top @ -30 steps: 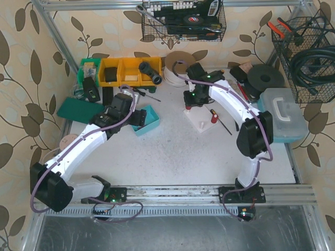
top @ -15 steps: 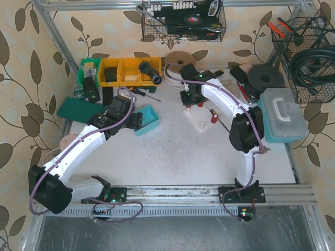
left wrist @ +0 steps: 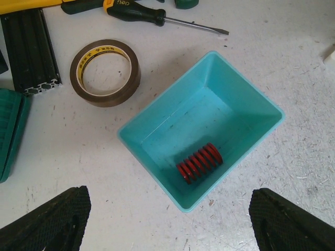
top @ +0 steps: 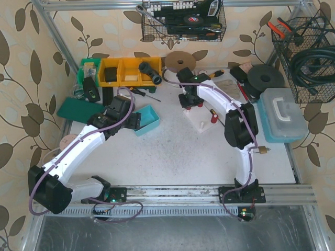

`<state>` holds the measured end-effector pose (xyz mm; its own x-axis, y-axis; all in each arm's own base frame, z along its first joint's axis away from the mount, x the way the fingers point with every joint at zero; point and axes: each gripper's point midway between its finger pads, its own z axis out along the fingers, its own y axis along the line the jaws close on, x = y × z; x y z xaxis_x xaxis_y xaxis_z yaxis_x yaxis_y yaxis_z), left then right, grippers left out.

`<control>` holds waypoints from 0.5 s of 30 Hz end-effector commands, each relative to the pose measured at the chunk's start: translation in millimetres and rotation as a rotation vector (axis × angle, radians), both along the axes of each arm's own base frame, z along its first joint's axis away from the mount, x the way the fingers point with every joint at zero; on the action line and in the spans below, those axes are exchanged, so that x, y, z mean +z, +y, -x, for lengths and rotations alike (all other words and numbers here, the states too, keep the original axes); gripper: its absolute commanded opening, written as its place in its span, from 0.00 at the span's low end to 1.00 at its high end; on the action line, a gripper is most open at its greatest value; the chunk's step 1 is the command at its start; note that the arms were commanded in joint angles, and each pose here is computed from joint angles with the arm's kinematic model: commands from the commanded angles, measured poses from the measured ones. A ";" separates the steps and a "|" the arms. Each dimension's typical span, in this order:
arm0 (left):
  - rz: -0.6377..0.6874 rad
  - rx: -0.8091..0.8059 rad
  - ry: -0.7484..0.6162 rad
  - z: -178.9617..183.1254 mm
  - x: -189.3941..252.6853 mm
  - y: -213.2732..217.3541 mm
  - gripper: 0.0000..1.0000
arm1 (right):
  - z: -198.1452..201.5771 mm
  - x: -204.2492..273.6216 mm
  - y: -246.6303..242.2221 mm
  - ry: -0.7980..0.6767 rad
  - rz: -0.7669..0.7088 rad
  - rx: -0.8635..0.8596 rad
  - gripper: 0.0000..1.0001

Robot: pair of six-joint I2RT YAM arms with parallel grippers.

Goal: Install the large spring

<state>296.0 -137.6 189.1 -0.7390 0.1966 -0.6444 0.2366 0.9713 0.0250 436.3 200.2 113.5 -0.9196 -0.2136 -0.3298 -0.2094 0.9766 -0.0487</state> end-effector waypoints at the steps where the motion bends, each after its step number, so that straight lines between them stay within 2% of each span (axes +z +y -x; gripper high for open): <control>1: 0.003 0.015 -0.062 -4.2 23.9 7.0 0.85 | -6.3 -18.4 4.1 0.008 0.025 0.019 0.01; 9: 0.026 0.023 -0.048 -5.1 19.7 3.5 0.86 | -10.6 -4.9 4.6 -0.008 0.020 0.008 0.49; 11: 0.029 0.035 -0.046 -6.5 17.7 3.6 0.86 | -9.7 7.6 3.9 -0.021 0.017 0.008 0.55; 15: 0.038 0.060 -0.045 -10.8 18.7 3.0 0.92 | -0.8 41.1 -4.0 -0.048 0.003 -0.003 0.61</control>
<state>296.1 -136.7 189.9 -0.7409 0.1824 -0.6463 0.2233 0.9746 0.0189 445.3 203.1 112.6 -0.9160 -0.2233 -0.3332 -0.2159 0.9746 -0.0595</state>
